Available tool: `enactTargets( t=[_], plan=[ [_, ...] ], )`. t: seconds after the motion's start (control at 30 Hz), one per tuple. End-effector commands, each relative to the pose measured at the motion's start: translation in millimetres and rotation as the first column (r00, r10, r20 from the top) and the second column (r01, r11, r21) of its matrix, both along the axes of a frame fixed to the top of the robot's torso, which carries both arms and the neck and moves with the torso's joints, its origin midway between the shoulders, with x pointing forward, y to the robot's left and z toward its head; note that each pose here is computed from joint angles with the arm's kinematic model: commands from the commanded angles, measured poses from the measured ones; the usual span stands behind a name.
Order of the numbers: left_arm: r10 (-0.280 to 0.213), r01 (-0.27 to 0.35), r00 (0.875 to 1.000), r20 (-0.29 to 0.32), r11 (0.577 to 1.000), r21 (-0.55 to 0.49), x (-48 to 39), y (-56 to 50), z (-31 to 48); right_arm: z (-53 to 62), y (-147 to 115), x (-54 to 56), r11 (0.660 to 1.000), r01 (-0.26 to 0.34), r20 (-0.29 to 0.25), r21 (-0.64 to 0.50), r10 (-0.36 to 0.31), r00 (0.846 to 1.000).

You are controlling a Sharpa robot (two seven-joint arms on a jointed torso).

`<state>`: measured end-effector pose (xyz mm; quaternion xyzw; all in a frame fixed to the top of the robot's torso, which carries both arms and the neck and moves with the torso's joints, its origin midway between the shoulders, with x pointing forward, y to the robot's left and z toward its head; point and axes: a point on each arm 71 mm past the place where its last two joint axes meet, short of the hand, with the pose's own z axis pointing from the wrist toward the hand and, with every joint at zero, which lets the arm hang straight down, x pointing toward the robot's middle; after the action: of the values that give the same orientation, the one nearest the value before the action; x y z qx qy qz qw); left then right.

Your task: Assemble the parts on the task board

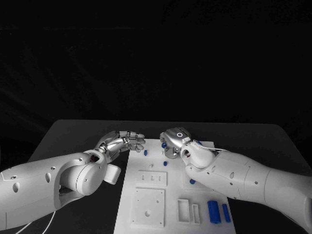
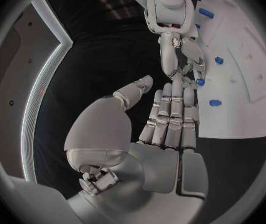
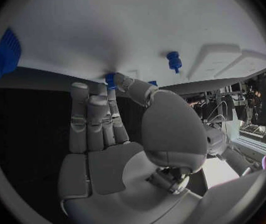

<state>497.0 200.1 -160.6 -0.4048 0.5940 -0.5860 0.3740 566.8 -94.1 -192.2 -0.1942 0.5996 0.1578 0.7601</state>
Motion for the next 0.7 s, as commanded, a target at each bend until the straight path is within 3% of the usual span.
enactTargets(
  t=[0.03,0.23,0.43,0.7],
  plan=[
    [-0.009,0.009,1.0,0.009,1.0,-0.002,-0.1,-1.4,1.6,0.9,0,-0.5,1.0,-0.005,-0.005,0.017,0.005,1.0],
    [-0.006,0.006,1.0,0.009,1.0,-0.001,0.1,-0.5,1.6,4.2,-1,-0.8,0.999,-0.009,-0.004,0.041,0.009,1.0],
    [0.003,-0.003,1.0,0.011,1.0,0.001,0.2,2.5,1.7,14.7,-4,-1.3,0.997,-0.014,0.001,0.078,0.014,1.0],
    [0.018,-0.018,1.0,0.016,1.0,0.004,1.2,7.4,2.0,44.5,-16,-7.5,0.987,-0.025,0.001,0.162,0.025,1.0]
  ],
)
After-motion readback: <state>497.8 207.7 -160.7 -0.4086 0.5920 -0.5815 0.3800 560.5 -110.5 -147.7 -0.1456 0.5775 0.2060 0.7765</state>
